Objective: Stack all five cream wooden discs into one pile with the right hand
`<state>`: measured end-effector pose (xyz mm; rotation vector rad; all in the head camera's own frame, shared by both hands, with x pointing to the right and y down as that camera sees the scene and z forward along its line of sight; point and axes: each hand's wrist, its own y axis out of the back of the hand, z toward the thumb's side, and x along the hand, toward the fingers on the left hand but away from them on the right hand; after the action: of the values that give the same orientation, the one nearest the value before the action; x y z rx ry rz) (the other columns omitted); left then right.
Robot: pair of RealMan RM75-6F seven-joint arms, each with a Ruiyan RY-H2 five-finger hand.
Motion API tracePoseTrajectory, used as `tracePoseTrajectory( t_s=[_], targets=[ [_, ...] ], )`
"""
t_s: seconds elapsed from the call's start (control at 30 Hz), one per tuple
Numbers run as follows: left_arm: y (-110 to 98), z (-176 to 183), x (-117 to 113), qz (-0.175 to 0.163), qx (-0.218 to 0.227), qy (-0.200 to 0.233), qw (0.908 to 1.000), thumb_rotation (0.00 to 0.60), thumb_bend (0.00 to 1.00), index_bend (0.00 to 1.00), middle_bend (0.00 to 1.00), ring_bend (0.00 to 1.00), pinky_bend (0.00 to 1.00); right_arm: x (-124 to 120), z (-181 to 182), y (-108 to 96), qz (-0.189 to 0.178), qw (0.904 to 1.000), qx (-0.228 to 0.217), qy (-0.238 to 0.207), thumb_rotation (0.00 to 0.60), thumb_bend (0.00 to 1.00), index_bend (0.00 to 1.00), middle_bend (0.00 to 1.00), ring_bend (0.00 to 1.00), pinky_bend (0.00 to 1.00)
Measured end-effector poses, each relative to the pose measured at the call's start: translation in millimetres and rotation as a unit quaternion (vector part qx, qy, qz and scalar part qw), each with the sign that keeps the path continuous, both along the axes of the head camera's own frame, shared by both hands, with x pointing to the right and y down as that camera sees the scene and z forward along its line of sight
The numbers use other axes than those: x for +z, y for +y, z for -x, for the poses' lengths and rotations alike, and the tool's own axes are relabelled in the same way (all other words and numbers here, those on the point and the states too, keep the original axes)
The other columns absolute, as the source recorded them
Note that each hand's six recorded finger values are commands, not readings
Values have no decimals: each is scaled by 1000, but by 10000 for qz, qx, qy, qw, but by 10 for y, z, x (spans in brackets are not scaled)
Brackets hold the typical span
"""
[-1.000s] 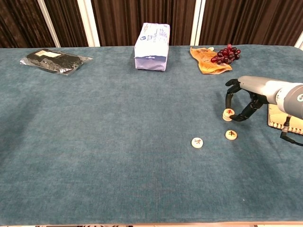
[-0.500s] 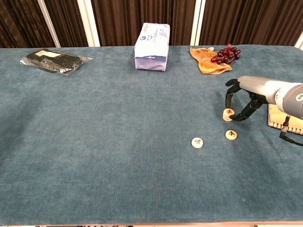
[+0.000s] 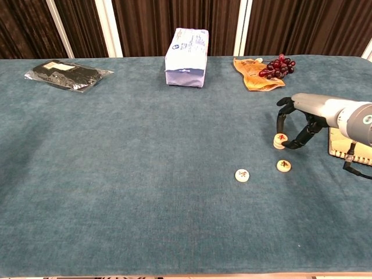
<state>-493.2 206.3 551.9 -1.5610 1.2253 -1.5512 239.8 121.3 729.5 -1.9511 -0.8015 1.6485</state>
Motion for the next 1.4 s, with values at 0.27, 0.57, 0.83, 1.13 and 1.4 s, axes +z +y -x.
tracePoseTrajectory(
  t_s=[0.27, 0.57, 0.83, 1.13, 1.4],
  targets=[
    [-1, 1, -1, 0, -6, 4, 10000, 600, 467, 153, 0, 0, 0, 2, -1, -4, 2, 10000, -8, 13, 600, 407, 470, 0, 0, 0],
    [4, 3, 2, 14, -16, 8, 10000, 600, 467, 153, 0, 0, 0, 5, -9, 3, 10, 10000, 5, 16, 600, 407, 466, 0, 0, 0],
    [6, 6, 5, 36, -30, 7, 10000, 600, 467, 154, 0, 0, 0, 6, -9, 8, 13, 10000, 6, 3, 600, 407, 465, 0, 0, 0],
    [6, 5, 0, 31, -39, 10, 10000, 600, 482, 155, 0, 0, 0, 9, -15, 8, 0, 10000, 20, 20, 600, 407, 428, 0, 0, 0],
    [13, 3, 2, 39, -32, 7, 10000, 600, 483, 155, 0, 0, 0, -37, -58, -29, -64, 9999, 94, 33, 600, 407, 335, 0, 0, 0]
  ],
)
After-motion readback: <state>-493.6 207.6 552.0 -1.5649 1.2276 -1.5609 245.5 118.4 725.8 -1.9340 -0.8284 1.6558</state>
